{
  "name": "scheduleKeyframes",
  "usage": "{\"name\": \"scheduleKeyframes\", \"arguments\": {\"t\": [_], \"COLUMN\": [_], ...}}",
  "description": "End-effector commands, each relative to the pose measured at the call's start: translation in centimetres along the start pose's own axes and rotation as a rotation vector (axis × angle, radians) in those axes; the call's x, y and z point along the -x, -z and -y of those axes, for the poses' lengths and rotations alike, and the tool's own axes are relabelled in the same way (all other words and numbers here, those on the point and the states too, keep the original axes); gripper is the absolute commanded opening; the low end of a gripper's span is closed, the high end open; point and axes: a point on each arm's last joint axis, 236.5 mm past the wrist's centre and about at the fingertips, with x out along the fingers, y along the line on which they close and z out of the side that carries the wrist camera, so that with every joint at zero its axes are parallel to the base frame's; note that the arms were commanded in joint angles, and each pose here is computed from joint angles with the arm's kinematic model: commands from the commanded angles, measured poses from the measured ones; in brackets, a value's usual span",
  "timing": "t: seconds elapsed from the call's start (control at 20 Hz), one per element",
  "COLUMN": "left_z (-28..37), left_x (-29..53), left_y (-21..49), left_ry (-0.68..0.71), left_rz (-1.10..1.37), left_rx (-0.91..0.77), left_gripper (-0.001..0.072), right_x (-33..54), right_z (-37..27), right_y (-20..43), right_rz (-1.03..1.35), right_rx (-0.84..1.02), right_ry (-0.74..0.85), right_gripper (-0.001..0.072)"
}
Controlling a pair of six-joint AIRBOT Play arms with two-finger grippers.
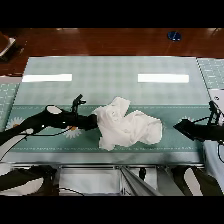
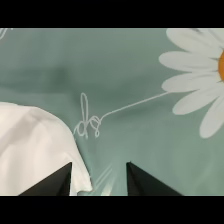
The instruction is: Fold the shirts.
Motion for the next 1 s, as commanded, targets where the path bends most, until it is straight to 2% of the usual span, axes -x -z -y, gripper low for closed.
{"name": "scheduleKeyframes", "arguments": {"t": [0.0, 0.2, 0.65, 0.7, 0.75, 0.8, 0.85, 0.95], "left_z": [1.9, 2.7, 2.7, 2.7, 2.7, 2.7, 2.7, 3.5], "left_x": [-0.8, -0.5, -0.5, -0.5, -0.5, -0.5, -0.3, 1.6], "left_y": [-0.6, -1.1, -1.1, -1.1, -1.1, -1.1, -1.4, -3.1], "left_ry": [0.035, 0.055, 0.055, 0.055, 0.055, 0.055, 0.057, 0.089], "left_rz": [-0.039, -0.041, -0.041, -0.041, -0.041, -0.041, -0.033, 0.006], "left_rx": [-0.046, -0.066, -0.065, -0.065, -0.066, -0.066, -0.062, -0.066], "left_gripper": [0.0017, 0.0018, 0.0018, 0.0018, 0.0018, 0.0018, 0.0018, 0.0018], "right_x": [-1.3, -2.7, -8.0, -8.4, -8.8, -8.9, -8.6, -6.4], "right_z": [-0.5, -2.0, -5.0, -6.3, -7.8, -9.2, -10.8, -14.5], "right_y": [2.4, 4.8, 5.2, 5.0, 4.8, 4.6, 4.1, 1.5], "right_rz": [-0.067, -0.123, -0.206, -0.225, -0.242, -0.254, -0.264, -0.235], "right_rx": [-0.028, -0.064, 0.03, 0.05, 0.078, 0.116, 0.161, 0.259], "right_ry": [-0.051, -0.151, -0.139, -0.168, -0.202, -0.235, -0.267, -0.327], "right_gripper": [0.0405, 0.0405, 0.0403, 0.0348, 0.0251, 0.0112, 0.0037, 0.0037]}}
